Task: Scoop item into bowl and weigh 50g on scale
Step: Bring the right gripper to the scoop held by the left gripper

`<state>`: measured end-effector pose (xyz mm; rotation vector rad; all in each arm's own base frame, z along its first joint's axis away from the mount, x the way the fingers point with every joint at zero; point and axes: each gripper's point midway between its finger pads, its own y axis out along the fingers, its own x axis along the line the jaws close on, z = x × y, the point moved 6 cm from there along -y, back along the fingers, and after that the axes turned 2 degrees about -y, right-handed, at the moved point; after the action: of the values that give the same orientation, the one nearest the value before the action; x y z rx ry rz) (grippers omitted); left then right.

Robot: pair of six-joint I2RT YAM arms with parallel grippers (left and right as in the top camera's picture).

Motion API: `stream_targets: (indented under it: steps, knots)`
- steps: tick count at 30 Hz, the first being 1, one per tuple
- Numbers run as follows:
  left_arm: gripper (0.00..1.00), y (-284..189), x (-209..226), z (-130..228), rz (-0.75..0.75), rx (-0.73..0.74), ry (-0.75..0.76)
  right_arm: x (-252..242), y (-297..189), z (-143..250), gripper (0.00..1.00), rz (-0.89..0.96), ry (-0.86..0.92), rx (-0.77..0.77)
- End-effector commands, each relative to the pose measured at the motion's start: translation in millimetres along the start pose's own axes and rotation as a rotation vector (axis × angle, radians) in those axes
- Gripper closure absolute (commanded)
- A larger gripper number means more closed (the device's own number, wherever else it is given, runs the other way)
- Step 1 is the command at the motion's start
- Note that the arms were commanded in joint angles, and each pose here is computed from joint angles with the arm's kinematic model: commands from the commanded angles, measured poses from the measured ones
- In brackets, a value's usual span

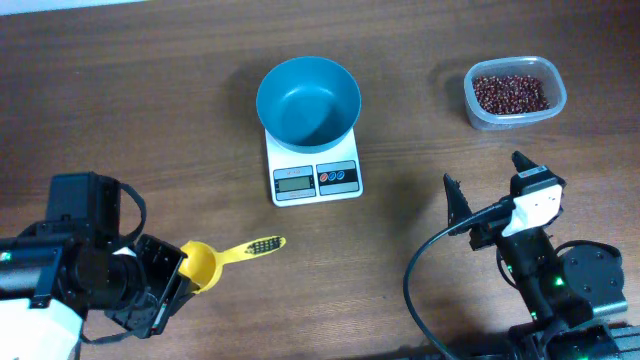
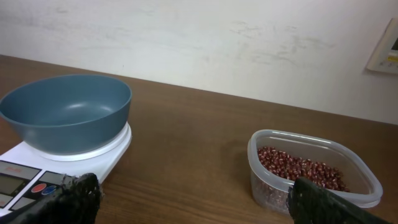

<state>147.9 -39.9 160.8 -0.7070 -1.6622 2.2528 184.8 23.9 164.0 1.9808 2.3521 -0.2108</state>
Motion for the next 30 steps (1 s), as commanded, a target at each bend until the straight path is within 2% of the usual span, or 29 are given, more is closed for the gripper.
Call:
stream_targets:
  steps: [1, 3, 5, 6, 7, 8, 9, 10, 11, 12, 15, 16, 18, 22, 24, 28, 30]
  knots:
    - [1.00, 0, 1, 1, -0.003, 0.003, -0.030, 2, 0, 2, 0.01, -0.011, 0.004, 0.002]
    - [1.00, 0, 1, 1, -0.004, 0.003, -0.030, 5, 0, 1, 0.01, -0.040, 0.053, -0.002]
    - [1.00, 0, 1, 1, -0.003, 0.002, -0.038, 17, -1, -2, 0.01, -0.147, 0.332, 0.001]
    - [1.00, 0, 1, 1, -0.002, 0.001, -0.037, 35, -5, -6, 0.01, -0.318, 0.533, 0.027]
    - [1.00, 0, 1, 1, -0.003, 0.002, -0.037, 51, -12, -9, 0.01, -0.483, 0.632, 0.074]
    - [1.00, 0, 1, 1, -0.003, 0.001, -0.036, 73, -27, -11, 0.01, -0.710, 0.727, 0.161]
    - [1.00, 0, 1, 0, -0.007, -0.006, -0.036, 90, -46, -13, 0.01, -0.929, 0.877, 0.314]
    - [1.00, 0, 2, -1, -0.013, -0.020, -0.036, 94, -52, -14, 0.01, -0.985, 0.934, 0.376]
    - [1.00, 0, 1, -3, -0.010, -0.029, -0.034, 99, -61, -14, 0.01, -1.034, 1.118, 0.538]
    - [1.00, 0, 0, -3, -0.002, -0.032, -0.031, 102, -67, -15, 0.01, -1.073, 1.168, 0.612]
    - [1.00, 0, -1, -4, 0.002, -0.033, -0.030, 89, -45, -14, 0.01, -0.879, 1.199, 0.478]
    - [1.00, 0, 0, -3, -0.004, -0.030, -0.032, 86, -41, -13, 0.01, -0.841, 1.126, 0.410]
    - [1.00, 0, 0, -3, -0.002, -0.029, -0.032, 85, -40, -13, 0.01, -0.828, 1.128, 0.402]
    - [1.00, 0, -1, -1, 0.005, -0.013, -0.031, 86, -38, -10, 0.01, -0.805, 1.180, 0.503]
    - [1.00, 0, -1, -1, 0.007, -0.011, -0.027, 87, -35, -21, 0.01, -0.809, 1.208, 0.574]
    - [1.00, 0, -4, 0, 0.024, -0.001, 0.033, 86, -20, -54, 0.01, -0.865, 1.250, 0.714]
    - [1.00, 0, -4, 0, 0.028, 0.004, 0.044, 83, -12, -86, 0.01, -0.917, 1.211, 0.692]
